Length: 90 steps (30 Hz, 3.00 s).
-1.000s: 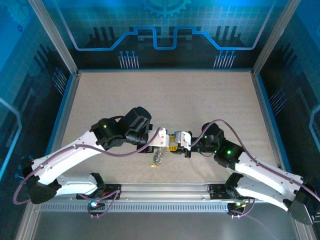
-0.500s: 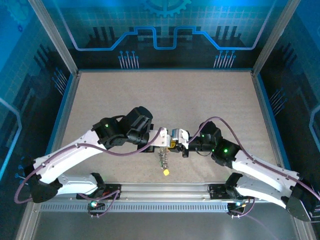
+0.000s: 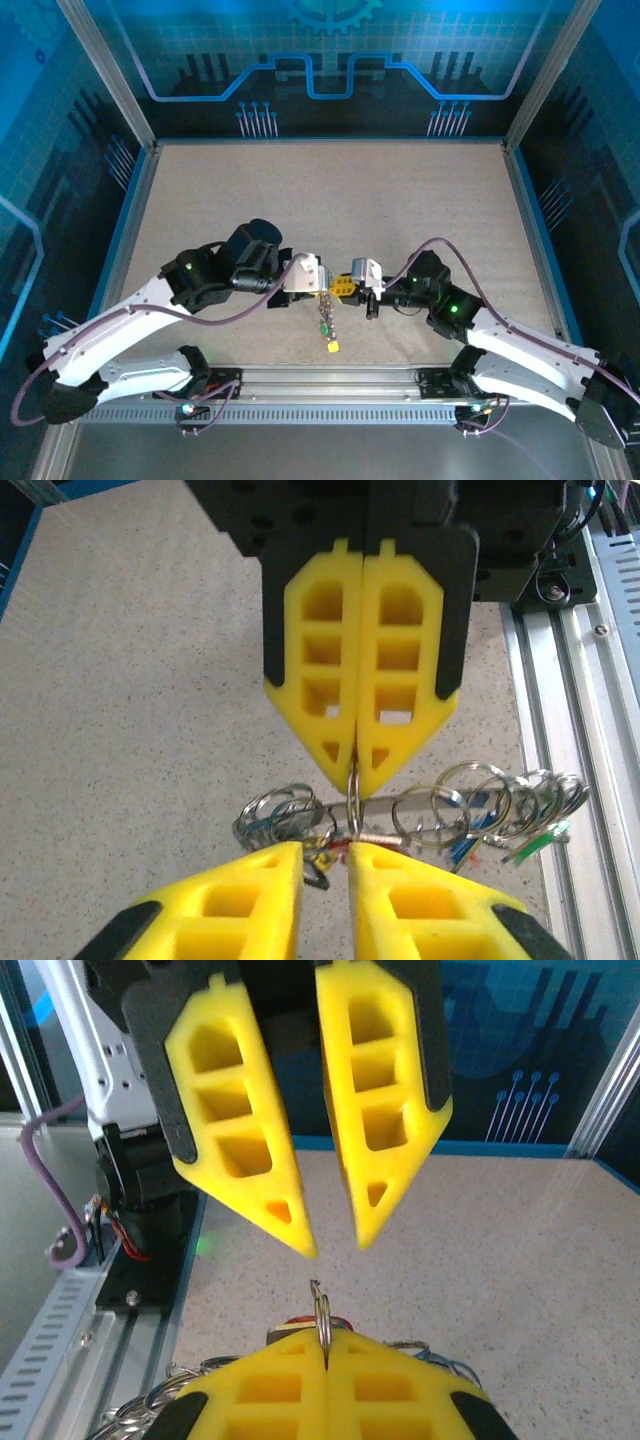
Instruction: Put the keys on the keyring
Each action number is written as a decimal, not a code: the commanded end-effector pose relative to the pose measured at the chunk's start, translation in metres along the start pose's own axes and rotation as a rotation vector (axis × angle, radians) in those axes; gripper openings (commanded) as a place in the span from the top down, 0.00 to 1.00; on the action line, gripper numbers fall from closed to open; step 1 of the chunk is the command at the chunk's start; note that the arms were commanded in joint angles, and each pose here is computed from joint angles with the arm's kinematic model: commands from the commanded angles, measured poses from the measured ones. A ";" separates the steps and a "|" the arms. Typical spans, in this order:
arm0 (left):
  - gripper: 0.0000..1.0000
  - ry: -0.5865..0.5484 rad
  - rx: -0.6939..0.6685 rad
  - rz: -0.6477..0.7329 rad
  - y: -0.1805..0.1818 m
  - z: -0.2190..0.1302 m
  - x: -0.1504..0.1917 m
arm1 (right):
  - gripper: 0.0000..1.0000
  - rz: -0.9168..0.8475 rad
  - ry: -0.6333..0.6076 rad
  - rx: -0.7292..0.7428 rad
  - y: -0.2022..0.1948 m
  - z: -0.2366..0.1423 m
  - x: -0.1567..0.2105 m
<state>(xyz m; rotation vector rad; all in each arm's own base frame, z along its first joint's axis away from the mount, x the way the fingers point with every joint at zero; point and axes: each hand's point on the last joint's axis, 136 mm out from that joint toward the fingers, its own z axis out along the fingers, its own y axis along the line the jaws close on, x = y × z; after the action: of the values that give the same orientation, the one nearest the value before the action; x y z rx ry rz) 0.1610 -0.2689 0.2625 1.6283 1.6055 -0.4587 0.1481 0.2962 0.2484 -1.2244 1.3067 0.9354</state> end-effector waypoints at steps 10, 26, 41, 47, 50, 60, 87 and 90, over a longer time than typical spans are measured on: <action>0.84 -0.151 0.003 -0.064 0.000 0.005 -0.020 | 1.00 -0.072 -0.191 0.026 0.005 -0.013 -0.044; 0.87 -0.180 -0.013 -0.051 -0.004 0.012 -0.010 | 1.00 -0.060 -0.269 0.085 -0.003 -0.018 -0.062; 0.73 -0.304 -0.063 -0.052 -0.003 -0.013 -0.028 | 1.00 -0.076 -0.218 0.082 0.000 -0.009 -0.048; 0.75 -0.283 -0.033 -0.077 -0.005 -0.006 -0.026 | 1.00 -0.083 -0.226 0.068 0.003 -0.007 -0.050; 0.76 -0.266 -0.031 -0.082 -0.004 -0.002 -0.023 | 1.00 -0.086 -0.230 0.067 0.004 -0.008 -0.052; 0.77 -0.240 -0.030 -0.120 -0.004 0.004 -0.015 | 1.00 -0.093 -0.232 0.060 0.008 -0.012 -0.051; 1.00 0.140 0.121 0.111 -0.020 -0.003 0.011 | 0.68 -0.216 0.137 -0.013 0.014 -0.005 0.000; 1.00 0.158 0.140 0.119 -0.021 0.000 0.009 | 0.68 -0.184 0.119 -0.044 0.016 0.002 -0.003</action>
<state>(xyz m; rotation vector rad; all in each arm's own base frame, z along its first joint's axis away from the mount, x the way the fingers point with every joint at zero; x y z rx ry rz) 0.1455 -0.2687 0.2475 1.8281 1.6357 -0.4319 0.1378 0.2945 0.2382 -1.4163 1.2733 0.7307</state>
